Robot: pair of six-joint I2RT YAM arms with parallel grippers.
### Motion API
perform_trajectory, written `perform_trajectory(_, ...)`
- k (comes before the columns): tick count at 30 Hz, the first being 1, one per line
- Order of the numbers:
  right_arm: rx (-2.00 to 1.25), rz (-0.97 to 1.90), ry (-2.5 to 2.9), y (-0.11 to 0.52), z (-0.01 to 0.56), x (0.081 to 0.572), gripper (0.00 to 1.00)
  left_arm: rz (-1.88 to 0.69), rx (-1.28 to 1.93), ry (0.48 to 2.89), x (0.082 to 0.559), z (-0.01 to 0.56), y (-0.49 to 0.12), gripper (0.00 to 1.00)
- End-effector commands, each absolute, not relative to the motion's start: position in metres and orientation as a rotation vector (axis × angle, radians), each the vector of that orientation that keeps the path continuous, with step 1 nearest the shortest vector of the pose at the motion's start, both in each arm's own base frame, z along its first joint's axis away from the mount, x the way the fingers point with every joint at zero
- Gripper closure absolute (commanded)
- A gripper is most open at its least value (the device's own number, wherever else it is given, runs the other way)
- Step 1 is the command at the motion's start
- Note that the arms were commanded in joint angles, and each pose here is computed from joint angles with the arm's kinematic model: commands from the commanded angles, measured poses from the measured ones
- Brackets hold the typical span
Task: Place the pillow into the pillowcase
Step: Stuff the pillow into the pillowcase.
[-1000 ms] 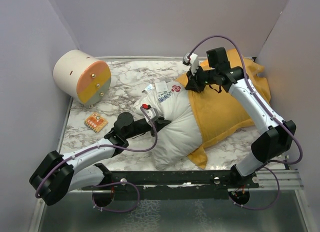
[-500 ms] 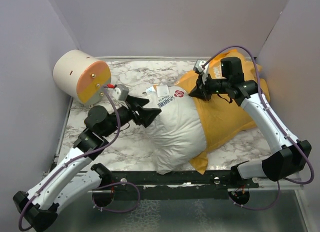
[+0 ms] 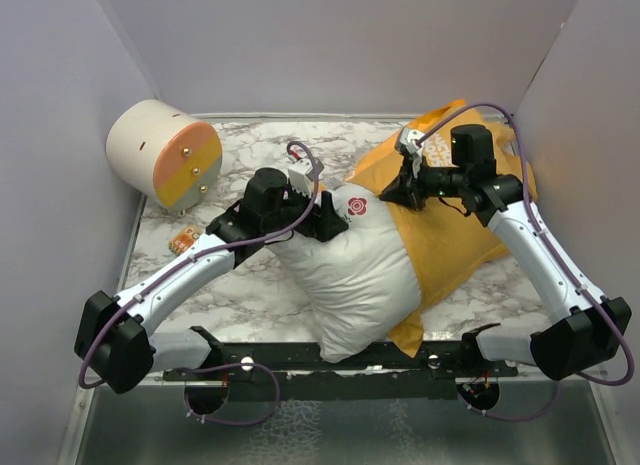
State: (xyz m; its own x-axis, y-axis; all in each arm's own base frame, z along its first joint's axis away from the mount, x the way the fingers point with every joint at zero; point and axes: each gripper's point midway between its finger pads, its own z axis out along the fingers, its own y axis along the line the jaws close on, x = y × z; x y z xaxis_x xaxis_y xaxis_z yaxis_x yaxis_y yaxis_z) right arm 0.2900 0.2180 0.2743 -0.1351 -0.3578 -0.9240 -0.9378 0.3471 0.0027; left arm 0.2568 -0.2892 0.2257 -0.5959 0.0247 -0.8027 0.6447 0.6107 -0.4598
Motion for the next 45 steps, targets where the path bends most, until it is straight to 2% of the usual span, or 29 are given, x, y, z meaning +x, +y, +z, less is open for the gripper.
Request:
perform_trajectory(1,-1.167,0.884,1.626,0.230,0.294,0.289,1.00,-1.192,0.669,2.000,0.231,0.220,-0.314,0.38)
perform_trajectory(2,-1.170,0.913,1.609,0.235,0.300,0.293,1.00,-1.205,0.677,1.991,0.235,0.217,-0.319,0.55)
perform_trajectory(3,-1.173,0.950,1.592,0.241,0.307,0.297,1.00,-1.223,0.690,1.978,0.238,0.216,-0.325,0.78)
perform_trajectory(5,-1.171,1.041,1.555,0.254,0.326,0.306,1.00,-1.252,0.729,1.876,0.252,0.232,-0.340,0.96)
perform_trajectory(6,-1.171,1.087,1.536,0.260,0.336,0.311,1.00,-1.262,0.749,1.817,0.259,0.244,-0.347,1.00)
perform_trajectory(10,-1.185,1.203,1.422,0.281,0.391,0.323,1.00,-1.153,0.802,1.572,0.302,0.330,-0.355,1.00)
perform_trajectory(14,-1.196,1.223,1.284,0.286,0.446,0.318,1.00,-0.945,0.760,1.327,0.335,0.430,-0.325,1.00)
perform_trajectory(16,-1.207,1.208,1.217,0.284,0.468,0.308,1.00,-0.862,0.756,1.246,0.335,0.458,-0.313,1.00)
perform_trajectory(18,-1.216,1.191,1.178,0.280,0.475,0.297,1.00,-0.832,0.783,1.213,0.329,0.463,-0.309,1.00)
perform_trajectory(21,-1.223,1.185,1.187,0.272,0.453,0.280,1.00,-0.867,0.856,1.272,0.318,0.419,-0.315,1.00)
perform_trajectory(28,-1.246,1.378,1.416,0.258,0.302,0.241,1.00,-1.016,0.961,1.631,0.281,0.221,-0.341,1.00)
perform_trajectory(32,-1.278,1.481,1.439,0.251,0.260,0.211,1.00,-1.069,0.993,1.790,0.263,0.149,-0.357,1.00)
perform_trajectory(37,-1.327,1.518,1.364,0.248,0.273,0.197,1.00,-1.110,1.009,1.865,0.255,0.119,-0.373,1.00)
perform_trajectory(41,-1.338,1.441,1.284,0.250,0.322,0.209,1.00,-1.127,1.006,1.918,0.249,0.105,-0.377,1.00)
perform_trajectory(45,-1.365,1.509,1.203,0.248,0.360,0.202,1.00,-1.094,0.942,2.047,0.252,0.074,-0.370,1.00)
